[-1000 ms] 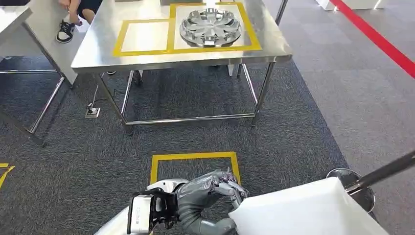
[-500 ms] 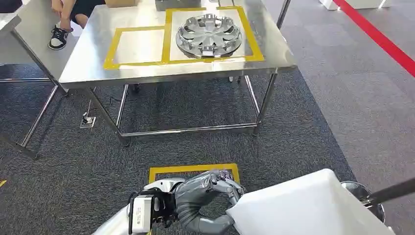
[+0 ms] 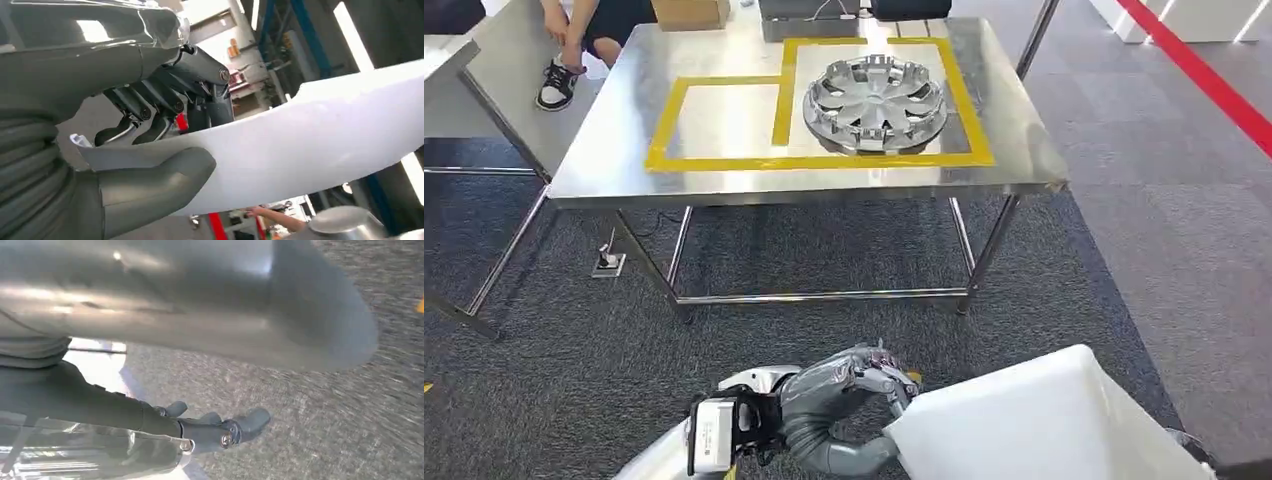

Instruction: Take the parts from the cabinet and place them on the table.

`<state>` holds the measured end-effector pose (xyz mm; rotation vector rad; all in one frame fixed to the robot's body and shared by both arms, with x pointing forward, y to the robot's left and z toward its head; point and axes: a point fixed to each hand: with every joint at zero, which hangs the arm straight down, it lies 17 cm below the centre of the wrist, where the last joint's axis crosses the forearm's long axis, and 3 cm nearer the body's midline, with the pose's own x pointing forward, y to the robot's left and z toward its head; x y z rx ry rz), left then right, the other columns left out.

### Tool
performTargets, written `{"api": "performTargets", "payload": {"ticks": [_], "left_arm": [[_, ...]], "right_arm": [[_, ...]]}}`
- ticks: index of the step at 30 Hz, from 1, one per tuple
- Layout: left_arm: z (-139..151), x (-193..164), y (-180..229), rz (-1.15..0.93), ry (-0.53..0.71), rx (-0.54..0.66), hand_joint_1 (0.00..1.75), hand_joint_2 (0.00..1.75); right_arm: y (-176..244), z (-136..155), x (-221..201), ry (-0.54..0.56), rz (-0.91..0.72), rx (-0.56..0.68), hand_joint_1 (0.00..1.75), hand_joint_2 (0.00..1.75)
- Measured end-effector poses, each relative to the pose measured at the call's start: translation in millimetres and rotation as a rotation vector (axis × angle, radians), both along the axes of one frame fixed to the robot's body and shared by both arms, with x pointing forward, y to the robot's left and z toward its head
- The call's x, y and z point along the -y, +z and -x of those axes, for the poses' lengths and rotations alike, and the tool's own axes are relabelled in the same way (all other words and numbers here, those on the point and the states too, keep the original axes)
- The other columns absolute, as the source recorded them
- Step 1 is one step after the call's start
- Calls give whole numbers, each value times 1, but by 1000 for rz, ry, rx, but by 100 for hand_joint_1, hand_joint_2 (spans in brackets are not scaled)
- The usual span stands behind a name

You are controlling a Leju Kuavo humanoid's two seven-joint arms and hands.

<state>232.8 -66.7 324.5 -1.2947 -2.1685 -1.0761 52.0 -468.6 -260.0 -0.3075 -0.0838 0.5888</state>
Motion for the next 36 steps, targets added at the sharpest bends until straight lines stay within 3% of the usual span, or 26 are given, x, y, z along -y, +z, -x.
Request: {"api": "performTargets", "payload": {"ticks": [20, 27, 36], "left_arm": [[-1, 0, 5, 8, 7, 15, 175, 175], [-1, 0, 2, 3, 8, 9, 175, 175], [-8, -22, 6, 4, 51, 36, 175, 175]], "right_arm": [[2, -17, 0, 16, -4, 25, 0, 0], [1, -10, 0, 16, -5, 15, 0, 0], [3, -24, 0, 48, -11, 22, 0, 0]]}}
